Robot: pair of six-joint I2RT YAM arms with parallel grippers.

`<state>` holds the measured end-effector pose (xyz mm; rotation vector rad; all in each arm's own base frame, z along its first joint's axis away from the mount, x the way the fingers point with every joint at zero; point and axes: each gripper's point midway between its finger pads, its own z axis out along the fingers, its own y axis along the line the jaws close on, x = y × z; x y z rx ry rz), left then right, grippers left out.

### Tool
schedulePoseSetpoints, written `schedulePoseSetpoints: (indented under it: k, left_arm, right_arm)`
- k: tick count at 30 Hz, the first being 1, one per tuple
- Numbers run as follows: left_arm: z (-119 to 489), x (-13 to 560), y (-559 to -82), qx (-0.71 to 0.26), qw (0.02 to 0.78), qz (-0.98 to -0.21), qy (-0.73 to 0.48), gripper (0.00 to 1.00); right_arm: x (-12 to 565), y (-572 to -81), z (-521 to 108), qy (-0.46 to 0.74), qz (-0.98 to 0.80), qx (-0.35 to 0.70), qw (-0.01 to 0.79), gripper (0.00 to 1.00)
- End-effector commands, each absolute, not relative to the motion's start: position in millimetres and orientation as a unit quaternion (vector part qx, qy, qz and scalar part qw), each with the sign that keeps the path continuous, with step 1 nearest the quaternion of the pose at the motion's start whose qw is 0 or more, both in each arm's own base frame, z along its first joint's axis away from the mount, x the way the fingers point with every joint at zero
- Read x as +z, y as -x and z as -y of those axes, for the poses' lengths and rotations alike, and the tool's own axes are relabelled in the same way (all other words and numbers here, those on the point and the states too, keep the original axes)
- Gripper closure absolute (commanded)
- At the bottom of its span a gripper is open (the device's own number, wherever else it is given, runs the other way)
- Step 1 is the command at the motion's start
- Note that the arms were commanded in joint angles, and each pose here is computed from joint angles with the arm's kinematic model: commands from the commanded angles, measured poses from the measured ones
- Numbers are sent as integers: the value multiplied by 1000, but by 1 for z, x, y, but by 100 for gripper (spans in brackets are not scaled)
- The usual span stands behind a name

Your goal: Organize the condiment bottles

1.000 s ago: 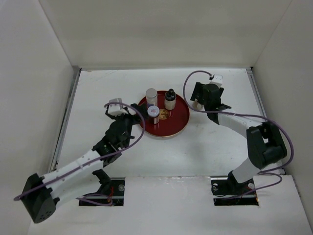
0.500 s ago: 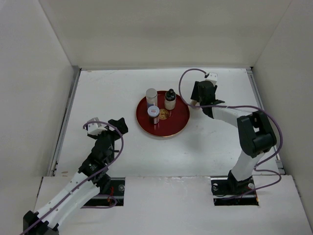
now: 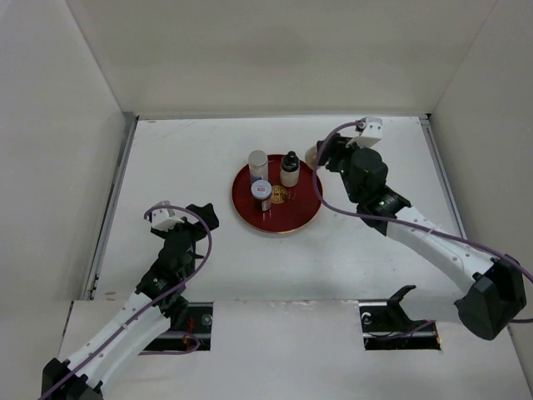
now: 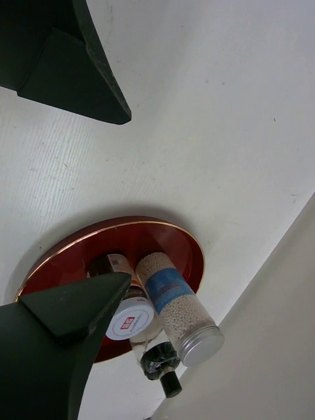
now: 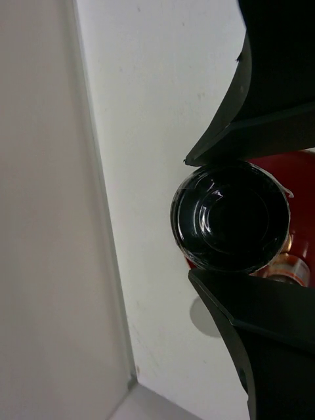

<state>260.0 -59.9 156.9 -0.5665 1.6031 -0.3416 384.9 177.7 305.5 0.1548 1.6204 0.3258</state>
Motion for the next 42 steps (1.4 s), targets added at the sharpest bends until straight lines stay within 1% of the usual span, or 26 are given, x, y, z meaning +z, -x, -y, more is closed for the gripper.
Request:
schedulePoseSetpoints:
  k: [1,9,14,18,20,23,29,32,34,37,40,42]
  left_arm:
    - [61,162,-264,-161,654,-695,251,0]
    - [59,157,-265,-157,651,-697,257,0]
    - [59,154,-266,-154,650,-699,255,0]
    - [60,152,-267,-150,647,-702,256,0]
    - [61,147,-269,-140,639,-713,251,0]
    - [66,144,-273,-130,629,-727,243,0]
    - [77,136,-279,-118,608,-751,228,0]
    - [83,133,-280,-114,603,-760,216,0]
    - [85,130,-281,-109,597,-766,213,0]
    - [90,132,-282,-113,595,-768,208,0]
    - [94,131,-282,-114,595,-769,205,0]
    - [98,132,-282,-118,594,-771,196,0]
  right_arm:
    - [268,-381,-202,-56,-743,152,650,40]
    - [191,-380,-251,-18,-785,148,602,39]
    - [163,-383,-268,1,-800,124,588,37]
    - [151,-383,-277,18,-807,116,579,23]
    - [149,-383,-278,13,-808,117,577,12]
    - [168,-378,-278,12,-798,125,589,1]
    - [245,-349,-244,-24,-748,165,642,0]
    - [262,-331,-216,-44,-731,179,657,0]
    - [259,-321,-195,-62,-726,179,661,0]
    - [240,-310,-159,-97,-723,164,664,0]
    - [210,-309,-117,-144,-724,138,660,0]
    - [198,-310,-106,-181,-724,150,649,0]
